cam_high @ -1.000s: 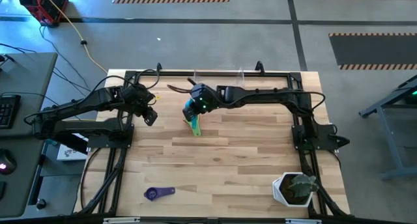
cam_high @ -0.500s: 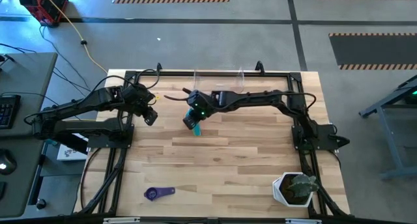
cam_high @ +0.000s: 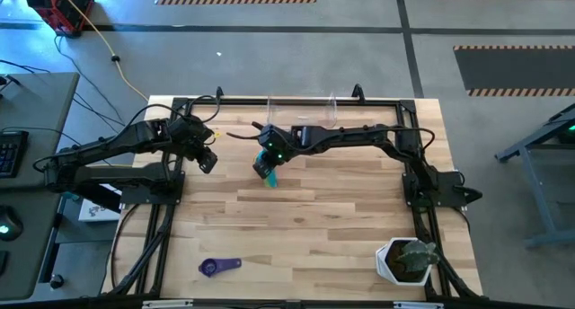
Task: Nest measuring cups in basket
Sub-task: Stack the light blue measuring cup on top of the green measuring cup
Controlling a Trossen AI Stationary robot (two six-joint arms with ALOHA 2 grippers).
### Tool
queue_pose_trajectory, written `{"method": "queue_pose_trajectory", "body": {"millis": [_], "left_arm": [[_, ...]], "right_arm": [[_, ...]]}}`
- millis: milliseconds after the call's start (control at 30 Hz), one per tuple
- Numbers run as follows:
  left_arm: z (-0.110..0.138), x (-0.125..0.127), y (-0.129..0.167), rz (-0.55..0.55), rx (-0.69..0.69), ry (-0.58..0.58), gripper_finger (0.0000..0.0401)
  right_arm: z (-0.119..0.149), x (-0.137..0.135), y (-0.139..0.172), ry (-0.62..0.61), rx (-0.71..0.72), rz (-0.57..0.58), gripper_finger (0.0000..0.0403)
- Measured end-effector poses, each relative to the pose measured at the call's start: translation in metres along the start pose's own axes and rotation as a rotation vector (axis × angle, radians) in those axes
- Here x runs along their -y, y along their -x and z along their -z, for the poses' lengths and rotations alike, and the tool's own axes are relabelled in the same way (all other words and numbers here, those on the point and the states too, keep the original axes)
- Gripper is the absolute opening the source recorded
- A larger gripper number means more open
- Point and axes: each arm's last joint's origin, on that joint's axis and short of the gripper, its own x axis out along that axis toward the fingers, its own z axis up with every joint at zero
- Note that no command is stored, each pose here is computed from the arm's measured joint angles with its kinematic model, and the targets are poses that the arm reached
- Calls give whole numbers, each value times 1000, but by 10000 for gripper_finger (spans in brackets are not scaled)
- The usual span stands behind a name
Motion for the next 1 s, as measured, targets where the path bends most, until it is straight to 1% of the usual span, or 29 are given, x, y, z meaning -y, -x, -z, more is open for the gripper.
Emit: {"method": "queue_pose_trajectory", "body": {"millis": [233, 433, 633, 833, 933, 1000], "left_arm": [[0, 0, 0, -1, 0, 0, 37], [0, 0, 0, -1, 0, 0, 37], [0, 0, 0, -1, 0, 0, 37], [0, 0, 0, -1, -1, 0, 37], [0, 0, 0, -1, 0, -8, 37], [0, 0, 0, -1, -1, -17, 37]], "right_arm": [[0, 0, 0, 15, -1, -2, 53], [1, 1, 1, -37, 0, 22, 56], [9, 7, 14, -131, -106, 102, 57], [26, 9, 18, -160, -221, 237, 57], [33, 6, 17, -164, -240, 267, 57], [35, 4, 14, -162, -228, 254, 57]]}}
